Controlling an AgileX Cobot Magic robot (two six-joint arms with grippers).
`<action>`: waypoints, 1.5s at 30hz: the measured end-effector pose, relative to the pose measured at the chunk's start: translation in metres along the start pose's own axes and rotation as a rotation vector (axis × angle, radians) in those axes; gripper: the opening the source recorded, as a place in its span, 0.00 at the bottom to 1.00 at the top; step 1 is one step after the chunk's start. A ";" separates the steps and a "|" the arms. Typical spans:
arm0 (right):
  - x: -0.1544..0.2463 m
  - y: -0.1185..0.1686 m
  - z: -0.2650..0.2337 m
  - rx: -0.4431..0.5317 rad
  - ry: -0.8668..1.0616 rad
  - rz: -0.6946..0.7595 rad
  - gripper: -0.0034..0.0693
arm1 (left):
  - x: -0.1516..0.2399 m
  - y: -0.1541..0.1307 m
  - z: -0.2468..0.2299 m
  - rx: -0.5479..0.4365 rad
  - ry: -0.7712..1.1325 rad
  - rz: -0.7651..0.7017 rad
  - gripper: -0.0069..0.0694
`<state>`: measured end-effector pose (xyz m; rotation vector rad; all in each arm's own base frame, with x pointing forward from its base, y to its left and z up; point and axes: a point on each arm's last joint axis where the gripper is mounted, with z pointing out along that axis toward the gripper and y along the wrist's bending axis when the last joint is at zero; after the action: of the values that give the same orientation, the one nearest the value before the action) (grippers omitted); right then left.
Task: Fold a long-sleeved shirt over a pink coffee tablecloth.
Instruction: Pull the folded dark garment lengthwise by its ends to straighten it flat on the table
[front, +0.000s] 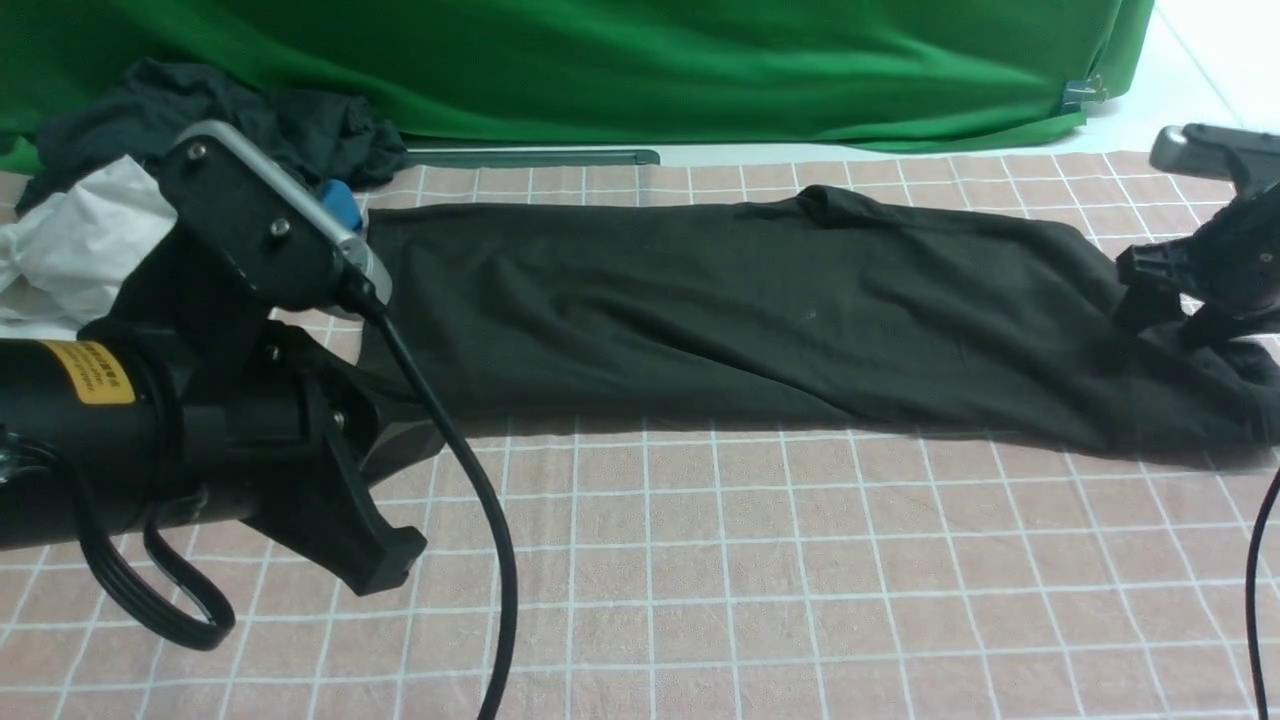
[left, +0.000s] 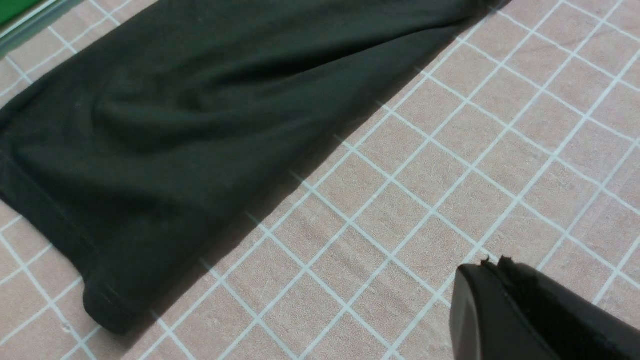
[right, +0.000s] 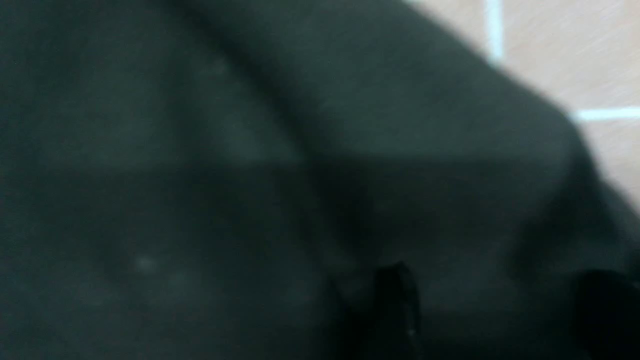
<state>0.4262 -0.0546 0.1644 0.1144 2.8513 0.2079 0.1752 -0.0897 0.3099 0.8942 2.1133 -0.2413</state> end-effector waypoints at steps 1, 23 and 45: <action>-0.001 0.001 0.000 0.003 -0.008 -0.002 0.68 | 0.000 0.000 0.000 0.000 0.000 0.000 0.11; 0.005 -0.006 -0.011 0.077 0.072 0.015 0.70 | 0.000 0.000 0.000 0.000 -0.001 -0.001 0.11; 0.002 -0.017 0.007 0.093 0.027 0.093 0.51 | 0.000 -0.001 0.000 0.008 -0.004 -0.012 0.11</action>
<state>0.4255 -0.0706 0.1546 0.2647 2.8855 0.0963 0.1749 -0.0904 0.3100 0.8851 2.1162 -0.2576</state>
